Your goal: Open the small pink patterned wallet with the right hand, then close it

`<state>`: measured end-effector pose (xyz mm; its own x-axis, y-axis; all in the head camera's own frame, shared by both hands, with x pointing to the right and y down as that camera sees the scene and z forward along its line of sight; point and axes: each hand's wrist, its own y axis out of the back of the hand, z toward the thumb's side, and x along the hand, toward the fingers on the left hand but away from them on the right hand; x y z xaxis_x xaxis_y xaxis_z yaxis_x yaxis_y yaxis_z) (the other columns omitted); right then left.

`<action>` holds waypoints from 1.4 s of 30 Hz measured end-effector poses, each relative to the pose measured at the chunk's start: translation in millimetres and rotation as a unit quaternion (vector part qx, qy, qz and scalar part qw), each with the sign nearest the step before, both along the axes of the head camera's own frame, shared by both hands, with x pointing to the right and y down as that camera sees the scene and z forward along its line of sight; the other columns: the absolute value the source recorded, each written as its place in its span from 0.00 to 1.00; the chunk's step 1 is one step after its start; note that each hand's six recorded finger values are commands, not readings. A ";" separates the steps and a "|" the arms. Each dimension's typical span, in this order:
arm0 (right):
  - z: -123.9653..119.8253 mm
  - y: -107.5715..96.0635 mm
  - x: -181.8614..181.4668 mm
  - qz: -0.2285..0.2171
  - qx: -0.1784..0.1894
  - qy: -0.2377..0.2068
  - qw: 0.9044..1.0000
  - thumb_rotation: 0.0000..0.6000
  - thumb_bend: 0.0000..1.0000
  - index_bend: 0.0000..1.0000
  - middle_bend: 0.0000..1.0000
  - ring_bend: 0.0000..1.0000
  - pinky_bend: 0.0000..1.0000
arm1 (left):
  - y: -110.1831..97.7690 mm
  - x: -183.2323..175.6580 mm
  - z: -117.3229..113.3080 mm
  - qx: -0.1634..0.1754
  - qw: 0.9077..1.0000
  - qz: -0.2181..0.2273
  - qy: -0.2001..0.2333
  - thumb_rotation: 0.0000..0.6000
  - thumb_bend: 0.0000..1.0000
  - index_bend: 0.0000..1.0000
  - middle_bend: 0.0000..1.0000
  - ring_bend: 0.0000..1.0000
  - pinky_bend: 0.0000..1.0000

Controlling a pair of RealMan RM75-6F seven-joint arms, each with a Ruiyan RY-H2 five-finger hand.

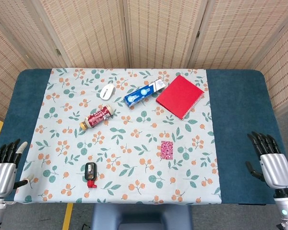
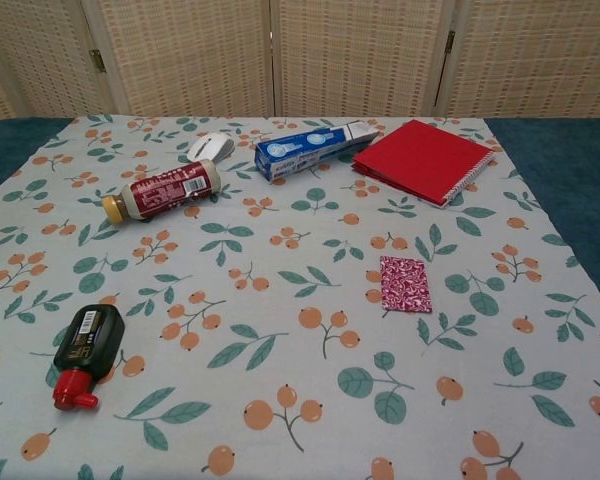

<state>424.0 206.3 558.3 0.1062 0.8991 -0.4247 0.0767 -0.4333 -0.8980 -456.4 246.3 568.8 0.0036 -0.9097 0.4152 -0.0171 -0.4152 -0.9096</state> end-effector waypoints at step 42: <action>136.0 -20.4 -197.1 -0.158 -0.206 -0.083 0.962 0.38 0.41 0.26 0.06 0.00 0.00 | 17.9 -19.7 0.7 -0.012 1.000 -0.010 0.023 1.00 0.21 0.15 0.00 0.06 0.00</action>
<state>226.9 185.9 694.3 0.4441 0.5703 -0.6910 0.0102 -0.7744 -0.6326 -476.2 264.3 569.5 0.0045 -0.8992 0.4376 -0.0680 -0.4368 -0.8970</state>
